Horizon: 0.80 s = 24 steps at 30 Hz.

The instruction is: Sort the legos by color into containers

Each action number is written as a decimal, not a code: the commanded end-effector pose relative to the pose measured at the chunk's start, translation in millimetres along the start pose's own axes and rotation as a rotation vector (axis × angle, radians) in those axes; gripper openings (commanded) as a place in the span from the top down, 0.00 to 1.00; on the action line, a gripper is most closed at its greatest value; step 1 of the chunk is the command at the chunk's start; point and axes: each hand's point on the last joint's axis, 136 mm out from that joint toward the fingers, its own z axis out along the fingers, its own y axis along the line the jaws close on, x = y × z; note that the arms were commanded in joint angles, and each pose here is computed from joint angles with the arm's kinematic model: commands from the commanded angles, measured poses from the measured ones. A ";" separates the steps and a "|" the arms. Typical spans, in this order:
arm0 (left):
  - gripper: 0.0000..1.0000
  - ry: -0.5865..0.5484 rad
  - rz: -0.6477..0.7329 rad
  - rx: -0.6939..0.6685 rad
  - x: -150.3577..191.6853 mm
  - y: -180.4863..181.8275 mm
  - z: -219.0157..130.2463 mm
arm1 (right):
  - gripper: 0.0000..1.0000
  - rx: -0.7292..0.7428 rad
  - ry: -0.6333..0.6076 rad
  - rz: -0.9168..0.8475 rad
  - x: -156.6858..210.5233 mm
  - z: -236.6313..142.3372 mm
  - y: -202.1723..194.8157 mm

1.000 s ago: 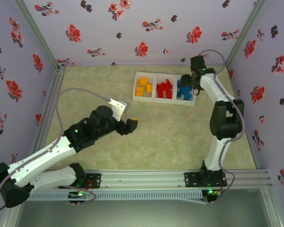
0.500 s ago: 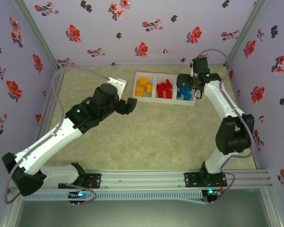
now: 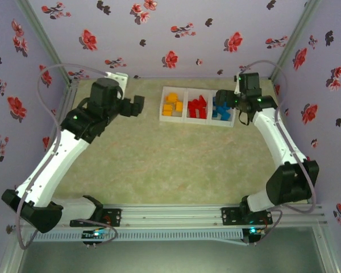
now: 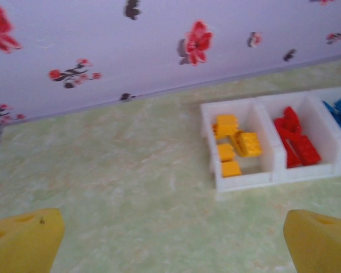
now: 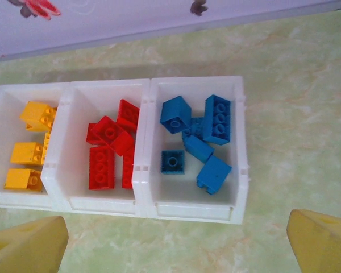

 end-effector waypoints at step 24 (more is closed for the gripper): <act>0.00 -0.144 -0.433 -0.440 231.8 223.1 92.7 | 0.01 0.177 -0.033 0.056 72.7 26.2 -61.3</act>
